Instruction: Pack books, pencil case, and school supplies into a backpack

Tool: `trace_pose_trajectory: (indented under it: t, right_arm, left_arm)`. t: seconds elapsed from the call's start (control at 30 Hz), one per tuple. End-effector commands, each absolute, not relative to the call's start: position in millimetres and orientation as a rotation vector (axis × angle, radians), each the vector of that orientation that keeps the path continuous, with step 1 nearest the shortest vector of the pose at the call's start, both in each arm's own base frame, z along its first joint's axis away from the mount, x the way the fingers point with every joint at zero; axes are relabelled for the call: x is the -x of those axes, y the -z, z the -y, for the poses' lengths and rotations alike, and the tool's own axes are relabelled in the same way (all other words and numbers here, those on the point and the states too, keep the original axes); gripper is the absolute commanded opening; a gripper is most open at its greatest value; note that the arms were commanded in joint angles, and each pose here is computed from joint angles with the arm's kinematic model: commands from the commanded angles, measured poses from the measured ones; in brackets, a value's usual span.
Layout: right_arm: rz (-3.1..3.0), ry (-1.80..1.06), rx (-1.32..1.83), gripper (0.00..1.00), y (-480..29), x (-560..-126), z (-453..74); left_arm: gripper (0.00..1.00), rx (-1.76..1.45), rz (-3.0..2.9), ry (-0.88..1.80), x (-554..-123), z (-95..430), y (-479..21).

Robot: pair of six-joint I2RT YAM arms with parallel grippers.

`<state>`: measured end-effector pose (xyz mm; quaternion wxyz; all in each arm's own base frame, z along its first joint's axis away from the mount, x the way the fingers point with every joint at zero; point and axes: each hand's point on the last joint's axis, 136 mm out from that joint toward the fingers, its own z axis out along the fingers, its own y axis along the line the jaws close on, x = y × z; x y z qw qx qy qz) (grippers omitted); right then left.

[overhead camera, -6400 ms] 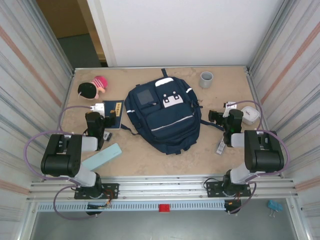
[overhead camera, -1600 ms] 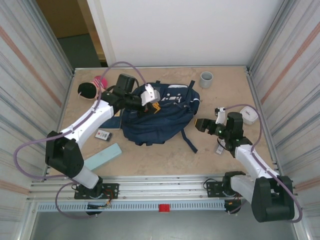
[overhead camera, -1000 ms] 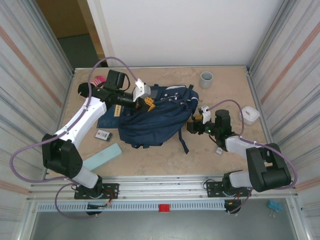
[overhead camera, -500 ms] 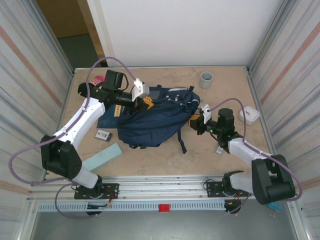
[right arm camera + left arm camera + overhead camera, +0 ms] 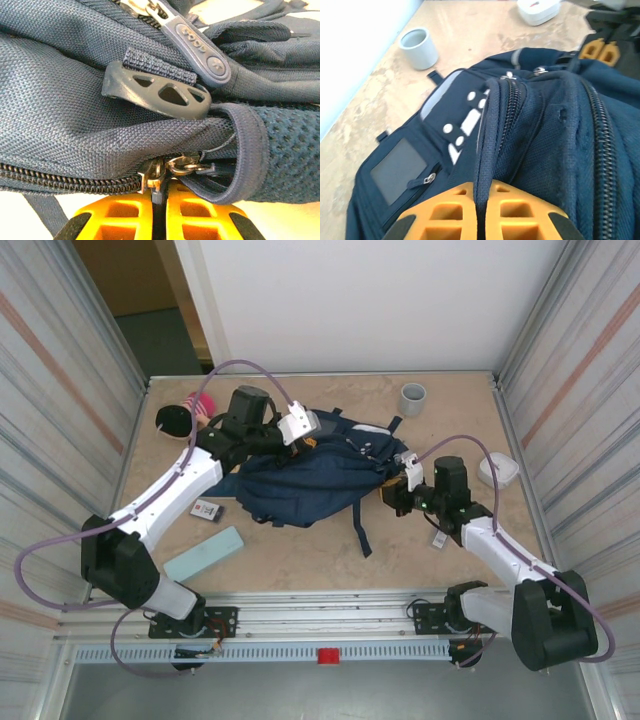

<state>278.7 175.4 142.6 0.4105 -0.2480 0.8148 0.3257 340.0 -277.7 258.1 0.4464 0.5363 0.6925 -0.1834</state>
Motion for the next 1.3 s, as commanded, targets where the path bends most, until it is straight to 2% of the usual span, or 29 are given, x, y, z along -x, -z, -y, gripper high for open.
trace_pose_trajectory:
  t: [0.0, 0.33, 0.47, 0.57, 0.6, 0.77, 0.9, 1.27]
  right_arm:
    - [-1.988, -0.967, 0.708, 0.04, -174, -260, -198]
    - [-1.96, -1.156, 0.741, 0.11, -184, -251, -213]
    - [-1.953, -1.182, 0.731, 0.22, -186, -254, -213]
    - [-1.948, -1.193, 0.721, 0.23, -187, -257, -212]
    - [-1.945, -1.2, 0.719, 0.23, -187, -257, -212]
    - [-1.948, -1.202, 0.708, 0.1, -188, -259, -211]
    - [-1.968, -1.19, 0.687, 0.05, -189, -258, -209]
    - [-2.013, -1.204, 0.657, 0.06, -203, -242, -227]
  left_arm:
    - [0.0, -1.18, -1.746, 0.251, -368, 256, -269]
    - [0.0, -1.246, -1.662, 0.377, -342, 266, -275]
    - [0.0, -1.253, -1.61, 0.407, -335, 270, -282]
    - [0.0, -1.257, -1.588, 0.411, -333, 270, -286]
    - [0.0, -1.258, -1.586, 0.412, -332, 270, -287]
    - [0.0, -1.231, -1.606, 0.391, -336, 267, -288]
    - [0.0, -1.122, -1.689, 0.312, -354, 256, -281]
    - [0.0, -0.912, -1.841, 0.03, -380, 253, -252]
